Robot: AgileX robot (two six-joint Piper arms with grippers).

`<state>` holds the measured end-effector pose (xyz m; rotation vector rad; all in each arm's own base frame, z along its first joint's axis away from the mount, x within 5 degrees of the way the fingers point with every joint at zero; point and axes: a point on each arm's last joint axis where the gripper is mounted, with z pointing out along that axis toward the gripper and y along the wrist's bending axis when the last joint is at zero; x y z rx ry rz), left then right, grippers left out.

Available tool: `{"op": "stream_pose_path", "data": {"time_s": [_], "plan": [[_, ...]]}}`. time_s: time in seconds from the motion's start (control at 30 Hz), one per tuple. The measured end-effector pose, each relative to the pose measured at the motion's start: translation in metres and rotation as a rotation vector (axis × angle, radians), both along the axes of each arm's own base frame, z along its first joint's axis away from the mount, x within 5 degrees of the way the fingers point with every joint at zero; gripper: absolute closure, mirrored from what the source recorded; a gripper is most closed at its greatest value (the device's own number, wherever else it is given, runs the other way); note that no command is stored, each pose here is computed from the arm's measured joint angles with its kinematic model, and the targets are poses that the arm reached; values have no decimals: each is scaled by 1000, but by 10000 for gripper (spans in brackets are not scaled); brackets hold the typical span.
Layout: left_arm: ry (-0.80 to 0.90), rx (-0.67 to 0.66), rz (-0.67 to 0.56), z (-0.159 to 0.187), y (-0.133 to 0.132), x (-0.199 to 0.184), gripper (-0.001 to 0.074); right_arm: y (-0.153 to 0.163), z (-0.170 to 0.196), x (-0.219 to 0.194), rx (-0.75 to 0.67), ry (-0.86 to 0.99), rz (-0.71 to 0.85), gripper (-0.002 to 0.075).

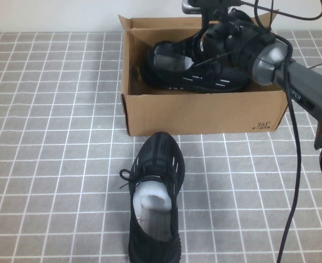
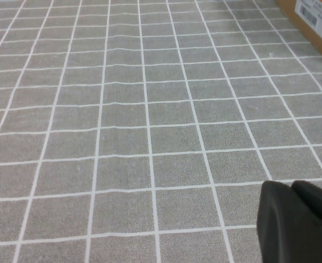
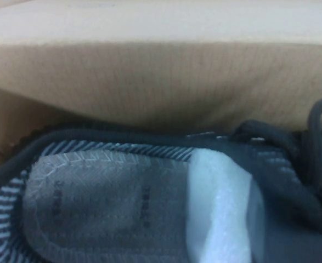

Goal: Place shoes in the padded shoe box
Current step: Place the shoe in the shoe box

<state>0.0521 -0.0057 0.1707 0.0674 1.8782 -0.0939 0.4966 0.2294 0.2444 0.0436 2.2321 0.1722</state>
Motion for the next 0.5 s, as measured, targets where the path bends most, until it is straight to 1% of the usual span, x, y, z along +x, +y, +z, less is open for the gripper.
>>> {"op": "stream_pose_path", "data": {"time_s": [0.03, 0.2, 0.23, 0.33, 0.5], "plan": [[0, 0, 0, 0, 0, 0, 738, 1, 0, 0, -5, -1, 5, 634], [0, 0, 0, 0, 0, 0, 739, -2, 7, -3, -40, -8, 17, 438], [0, 0, 0, 0, 0, 0, 739, -2, 9, -3, -43, -12, 20, 415], [0, 0, 0, 0, 0, 0, 739, 0, 25, -8, -50, -43, 43, 377], [0, 0, 0, 0, 0, 0, 739, 3, 74, -25, -72, -135, 102, 363]]}}
